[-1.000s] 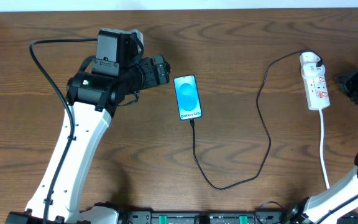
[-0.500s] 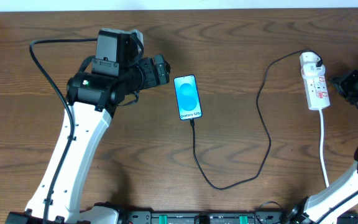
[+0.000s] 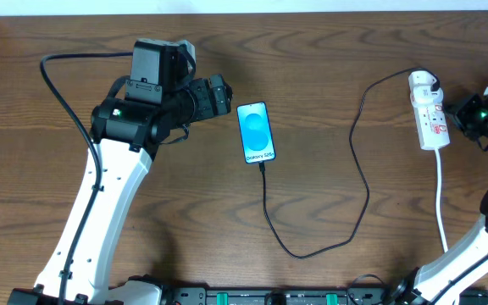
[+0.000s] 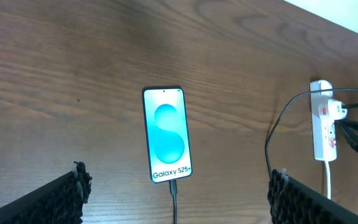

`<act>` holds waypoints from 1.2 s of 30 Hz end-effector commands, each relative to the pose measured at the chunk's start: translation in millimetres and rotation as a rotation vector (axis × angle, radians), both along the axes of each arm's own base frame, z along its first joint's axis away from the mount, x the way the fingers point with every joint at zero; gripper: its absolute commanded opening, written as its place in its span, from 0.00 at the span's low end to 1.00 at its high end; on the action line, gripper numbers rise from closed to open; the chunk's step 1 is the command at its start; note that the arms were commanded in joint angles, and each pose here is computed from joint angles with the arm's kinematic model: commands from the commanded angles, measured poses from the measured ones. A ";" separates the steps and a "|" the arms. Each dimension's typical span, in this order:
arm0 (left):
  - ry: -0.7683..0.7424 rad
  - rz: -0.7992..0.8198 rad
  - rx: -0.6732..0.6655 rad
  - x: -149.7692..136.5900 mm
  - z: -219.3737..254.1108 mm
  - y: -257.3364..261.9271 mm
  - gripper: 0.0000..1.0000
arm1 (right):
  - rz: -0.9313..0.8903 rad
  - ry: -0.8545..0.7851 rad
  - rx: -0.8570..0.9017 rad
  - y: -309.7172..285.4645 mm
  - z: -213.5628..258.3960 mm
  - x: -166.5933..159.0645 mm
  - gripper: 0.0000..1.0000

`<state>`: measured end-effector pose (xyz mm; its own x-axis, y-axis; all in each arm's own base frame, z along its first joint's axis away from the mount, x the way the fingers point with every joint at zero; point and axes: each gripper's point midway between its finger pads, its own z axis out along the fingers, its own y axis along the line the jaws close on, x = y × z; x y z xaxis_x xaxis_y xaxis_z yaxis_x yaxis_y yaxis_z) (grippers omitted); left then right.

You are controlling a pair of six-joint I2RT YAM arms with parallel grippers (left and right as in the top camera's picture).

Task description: Plug charger to phone and switch on socket

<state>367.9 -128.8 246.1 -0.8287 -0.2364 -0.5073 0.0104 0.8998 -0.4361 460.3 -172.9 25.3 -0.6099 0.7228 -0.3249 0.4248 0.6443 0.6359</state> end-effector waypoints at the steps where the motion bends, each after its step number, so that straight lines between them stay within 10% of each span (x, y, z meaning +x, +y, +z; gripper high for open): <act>1: -0.014 -0.006 0.021 0.5 2.2 2.6 0.93 | 0.013 -0.007 -0.001 4.3 -0.8 6.3 0.01; 36: -0.014 -0.006 0.021 0.5 2.2 2.6 0.93 | 0.054 -0.017 -0.008 23.2 -4.5 16.7 0.01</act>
<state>367.9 -128.8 246.1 -0.8287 -0.2364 -0.5073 0.0104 0.8998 -0.4361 470.9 -161.3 26.7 -0.6231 0.6968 -0.3554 0.3931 0.6718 0.6278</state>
